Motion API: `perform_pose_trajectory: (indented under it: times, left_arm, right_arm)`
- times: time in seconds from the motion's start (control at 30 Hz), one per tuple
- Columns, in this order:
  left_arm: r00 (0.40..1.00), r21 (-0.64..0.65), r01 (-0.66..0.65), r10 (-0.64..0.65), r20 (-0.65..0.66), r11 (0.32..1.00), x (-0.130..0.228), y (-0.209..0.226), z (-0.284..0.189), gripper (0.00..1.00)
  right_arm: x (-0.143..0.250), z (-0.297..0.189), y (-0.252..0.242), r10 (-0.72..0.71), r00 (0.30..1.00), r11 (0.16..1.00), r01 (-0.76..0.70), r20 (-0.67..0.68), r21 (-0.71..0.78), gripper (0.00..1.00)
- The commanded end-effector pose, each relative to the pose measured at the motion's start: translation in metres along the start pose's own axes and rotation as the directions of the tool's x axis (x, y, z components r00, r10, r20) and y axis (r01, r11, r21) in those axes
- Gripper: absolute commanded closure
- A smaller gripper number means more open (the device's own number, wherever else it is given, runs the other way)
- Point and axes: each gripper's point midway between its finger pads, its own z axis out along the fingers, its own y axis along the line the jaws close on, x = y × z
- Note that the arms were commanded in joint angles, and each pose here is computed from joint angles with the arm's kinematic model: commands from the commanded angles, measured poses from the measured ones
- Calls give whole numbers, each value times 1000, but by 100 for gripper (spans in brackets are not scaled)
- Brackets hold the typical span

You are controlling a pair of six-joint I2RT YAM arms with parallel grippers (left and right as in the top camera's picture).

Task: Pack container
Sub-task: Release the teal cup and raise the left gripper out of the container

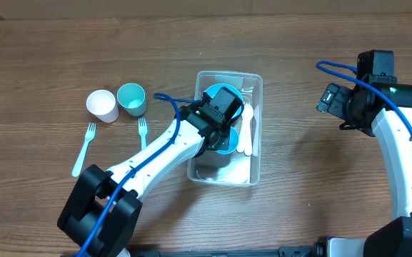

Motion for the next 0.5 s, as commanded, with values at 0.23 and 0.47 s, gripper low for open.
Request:
perform_pose_trajectory:
  times: [0.23, 0.47]
  left_arm:
    - [999, 19, 11, -11, 39, 1000, -5, -4, -32, 96]
    - [999, -30, 12, -11, 49, 999, -6, 5, -32, 96]
  right_arm:
    - [-9, -13, 1, 3, 999, 1000, -2, 47, -12, 0]
    - [-9, -13, 1, 3, 999, 1000, -2, 47, -12, 0]
